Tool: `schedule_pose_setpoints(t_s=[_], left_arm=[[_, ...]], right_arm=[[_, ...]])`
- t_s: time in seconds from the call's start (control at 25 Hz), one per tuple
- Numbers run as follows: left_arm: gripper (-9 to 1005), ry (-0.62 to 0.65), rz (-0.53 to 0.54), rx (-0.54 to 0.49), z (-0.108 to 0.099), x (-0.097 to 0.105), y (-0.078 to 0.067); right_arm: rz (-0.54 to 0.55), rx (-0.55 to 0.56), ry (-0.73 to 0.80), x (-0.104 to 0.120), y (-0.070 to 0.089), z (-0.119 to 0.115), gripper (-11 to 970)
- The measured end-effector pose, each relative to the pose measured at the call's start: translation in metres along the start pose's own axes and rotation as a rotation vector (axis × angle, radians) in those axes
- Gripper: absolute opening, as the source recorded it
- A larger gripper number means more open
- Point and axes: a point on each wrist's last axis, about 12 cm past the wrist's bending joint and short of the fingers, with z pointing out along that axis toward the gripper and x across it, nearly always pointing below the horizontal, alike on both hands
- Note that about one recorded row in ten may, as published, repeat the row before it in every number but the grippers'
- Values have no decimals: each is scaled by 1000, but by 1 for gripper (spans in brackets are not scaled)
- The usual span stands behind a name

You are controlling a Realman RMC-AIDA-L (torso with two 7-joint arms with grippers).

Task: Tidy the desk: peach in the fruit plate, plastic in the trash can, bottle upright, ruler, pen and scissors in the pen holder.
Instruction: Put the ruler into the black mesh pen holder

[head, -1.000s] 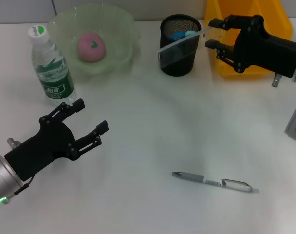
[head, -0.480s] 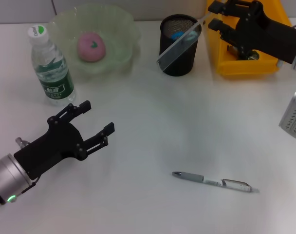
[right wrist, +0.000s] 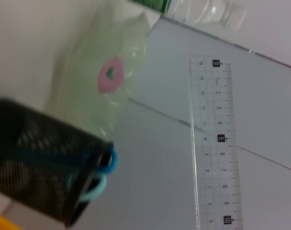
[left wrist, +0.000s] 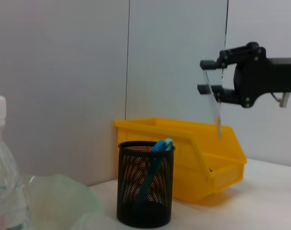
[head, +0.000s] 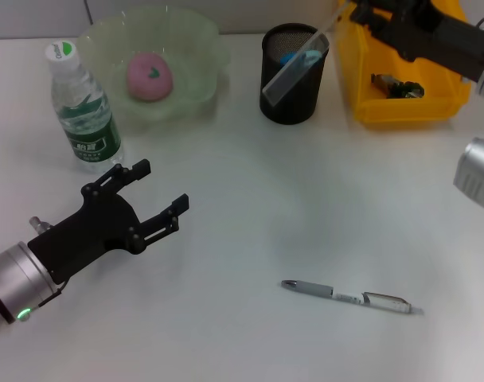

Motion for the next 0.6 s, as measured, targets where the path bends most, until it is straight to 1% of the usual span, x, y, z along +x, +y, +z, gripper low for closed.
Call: schedule_pose_setpoints(t_s=[0.16,0.2,0.24,0.32,0.44,0.52,0.6], left_arm=[[827,4,11,-5,3,0,1],[827,-1,18,-7,5,-1,0],[827,-1,18,-7,5,-1,0],[827,-9,22,-14,7,-1,0],[828,-12,16,-20,7,-1,0],[828,-14,8,-26,7,-1,-1],[828,-15,3,-27,7,0,-2]], right_arm=[[-82,-1,32,3,0,1,377],[-126,-9,49,4,1,2,377],[-126,-9,49,4,1,2,377],[-192,-23,78,7,1,4,377],[-215,-23,101,9,0,6,377],[-256,-33,159,16,0,11,377],[-267,-33,189,19,-1,15,377]])
